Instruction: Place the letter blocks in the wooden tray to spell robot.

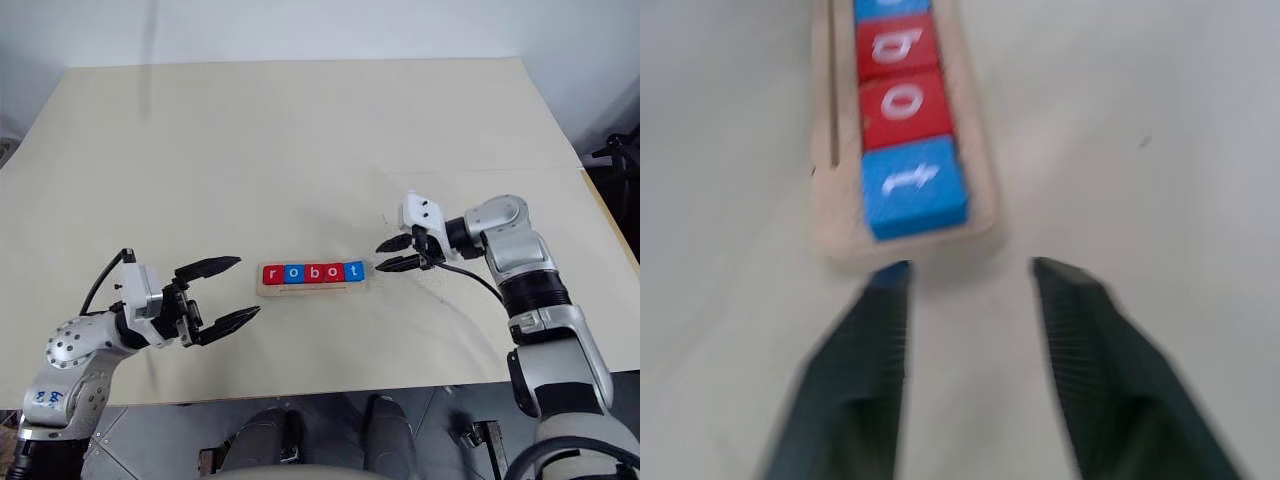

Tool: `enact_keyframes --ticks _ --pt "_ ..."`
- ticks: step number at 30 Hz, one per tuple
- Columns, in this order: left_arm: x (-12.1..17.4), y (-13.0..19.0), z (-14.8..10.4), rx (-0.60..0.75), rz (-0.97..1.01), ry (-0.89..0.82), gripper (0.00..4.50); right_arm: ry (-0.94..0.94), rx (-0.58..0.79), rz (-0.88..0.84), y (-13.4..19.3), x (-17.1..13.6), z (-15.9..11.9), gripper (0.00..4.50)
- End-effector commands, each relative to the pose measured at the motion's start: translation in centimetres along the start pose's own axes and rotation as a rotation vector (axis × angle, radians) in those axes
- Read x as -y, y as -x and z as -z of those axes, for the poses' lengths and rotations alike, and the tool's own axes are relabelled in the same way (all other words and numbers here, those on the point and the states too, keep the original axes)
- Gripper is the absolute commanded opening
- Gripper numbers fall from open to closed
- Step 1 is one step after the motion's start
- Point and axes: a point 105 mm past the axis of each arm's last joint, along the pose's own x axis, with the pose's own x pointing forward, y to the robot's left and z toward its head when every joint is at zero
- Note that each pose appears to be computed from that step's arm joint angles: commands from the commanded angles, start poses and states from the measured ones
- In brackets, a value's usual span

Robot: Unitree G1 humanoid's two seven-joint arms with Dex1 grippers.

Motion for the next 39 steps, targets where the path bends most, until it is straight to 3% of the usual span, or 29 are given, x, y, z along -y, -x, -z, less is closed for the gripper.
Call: enact_keyframes --ticks 1,2,18,25,28,32,39 --pt "0.0 -0.1 -0.3 0.015 0.007 -0.017 4.5 0.051 0.022 -0.011 -0.4 -0.3 -1.0 0.23" --pt "0.1 -0.1 -0.3 0.014 0.008 -0.017 4.5 0.052 0.023 -0.013 -0.7 -0.4 -1.1 0.04" --pt "-0.1 0.3 -0.1 -0.002 -0.004 -0.015 4.5 0.053 0.056 -0.033 -2.6 -1.3 -1.5 0.04" --pt "-0.3 0.9 0.2 -0.027 0.006 -0.013 4.5 0.051 0.177 0.015 0.7 -2.1 -2.8 0.04" --pt "-0.9 1.4 0.4 -0.043 0.006 0.001 4.5 0.043 0.209 0.065 2.8 -3.2 -2.3 0.65" --pt "-1.6 2.5 0.8 -0.083 -0.011 0.001 4.5 0.116 0.258 0.161 4.6 -4.9 -1.2 2.01" --pt "-3.9 4.1 1.0 -0.122 -0.121 -0.027 4.5 0.007 0.314 0.305 6.3 -5.9 0.5 4.43"
